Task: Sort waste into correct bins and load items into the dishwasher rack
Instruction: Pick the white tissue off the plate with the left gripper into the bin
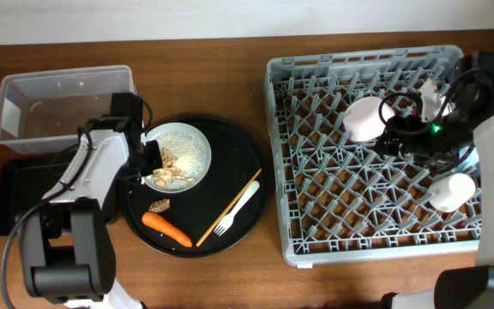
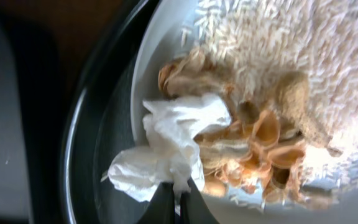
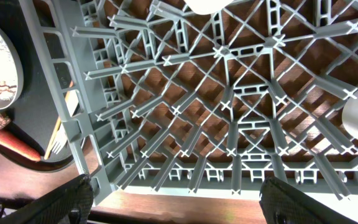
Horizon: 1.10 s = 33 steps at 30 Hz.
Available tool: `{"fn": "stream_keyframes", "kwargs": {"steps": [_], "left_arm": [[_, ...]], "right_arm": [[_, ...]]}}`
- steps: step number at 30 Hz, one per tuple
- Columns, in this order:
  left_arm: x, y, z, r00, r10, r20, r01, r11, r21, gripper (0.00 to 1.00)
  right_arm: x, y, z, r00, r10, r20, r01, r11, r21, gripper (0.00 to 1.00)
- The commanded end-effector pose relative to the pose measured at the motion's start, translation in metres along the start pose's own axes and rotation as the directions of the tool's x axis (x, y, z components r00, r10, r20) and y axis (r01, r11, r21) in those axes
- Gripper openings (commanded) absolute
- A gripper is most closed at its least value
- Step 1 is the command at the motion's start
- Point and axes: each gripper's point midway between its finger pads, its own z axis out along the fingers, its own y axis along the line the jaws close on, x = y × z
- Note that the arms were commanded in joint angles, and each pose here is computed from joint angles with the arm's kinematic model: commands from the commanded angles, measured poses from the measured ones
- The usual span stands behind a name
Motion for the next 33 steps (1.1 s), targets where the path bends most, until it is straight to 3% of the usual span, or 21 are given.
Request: {"fn": "stream_keyframes", "kwargs": {"steps": [1, 7, 14, 16, 18, 20, 25, 28, 30, 33], "left_arm": [[-0.035, 0.000, -0.056, 0.991, -0.014, 0.133, 0.011, 1.000, 0.023, 0.04], [-0.101, 0.016, -0.136, 0.900, -0.081, 0.429, 0.066, 0.997, 0.050, 0.05], [-0.145, 0.046, -0.115, 0.848, -0.154, 0.507, 0.147, 0.988, 0.055, 0.08], [-0.154, 0.051, -0.101, 0.847, -0.165, 0.506, 0.161, 0.986, 0.052, 0.26], [-0.161, 0.054, -0.091, 0.842, -0.173, 0.511, 0.167, 0.984, 0.057, 0.56], [-0.165, 0.051, -0.099, 0.832, -0.175, 0.527, 0.156, 0.984, 0.079, 0.69], [-0.163, 0.046, -0.126, 0.820, -0.177, 0.545, 0.138, 0.984, 0.113, 0.70], [-0.141, 0.011, -0.124, 0.878, -0.159, 0.451, 0.042, 0.965, 0.257, 0.61], [-0.116, -0.025, -0.121, 0.928, -0.116, 0.353, -0.023, 0.931, 0.364, 0.60], [-0.081, -0.059, -0.113, 0.967, -0.021, 0.255, -0.073, 0.932, 0.355, 0.60]], "right_arm": [[0.000, 0.003, -0.005, 1.000, -0.022, 0.016, 0.022, 1.000, 0.007, 0.89], [0.000, 0.003, -0.005, 1.000, -0.022, 0.016, 0.022, 1.000, 0.007, 0.89], [-0.001, 0.003, -0.005, 1.000, -0.023, 0.019, 0.022, 1.000, 0.007, 0.89], [-0.001, 0.003, -0.005, 1.000, -0.023, 0.019, 0.023, 1.000, 0.007, 0.89], [-0.001, 0.003, -0.005, 1.000, -0.023, 0.019, 0.023, 1.000, 0.007, 0.89], [-0.001, 0.003, -0.005, 1.000, -0.023, 0.019, 0.023, 1.000, 0.007, 0.89], [0.000, 0.003, -0.005, 1.000, -0.023, 0.019, 0.023, 1.000, 0.007, 0.89], [-0.001, 0.003, -0.005, 1.000, -0.023, 0.019, 0.023, 1.000, 0.007, 0.89], [-0.001, 0.003, -0.005, 1.000, -0.023, 0.020, 0.023, 1.000, 0.007, 0.89], [-0.001, 0.003, -0.005, 1.000, -0.023, 0.019, 0.023, 1.000, 0.007, 0.89]]}}
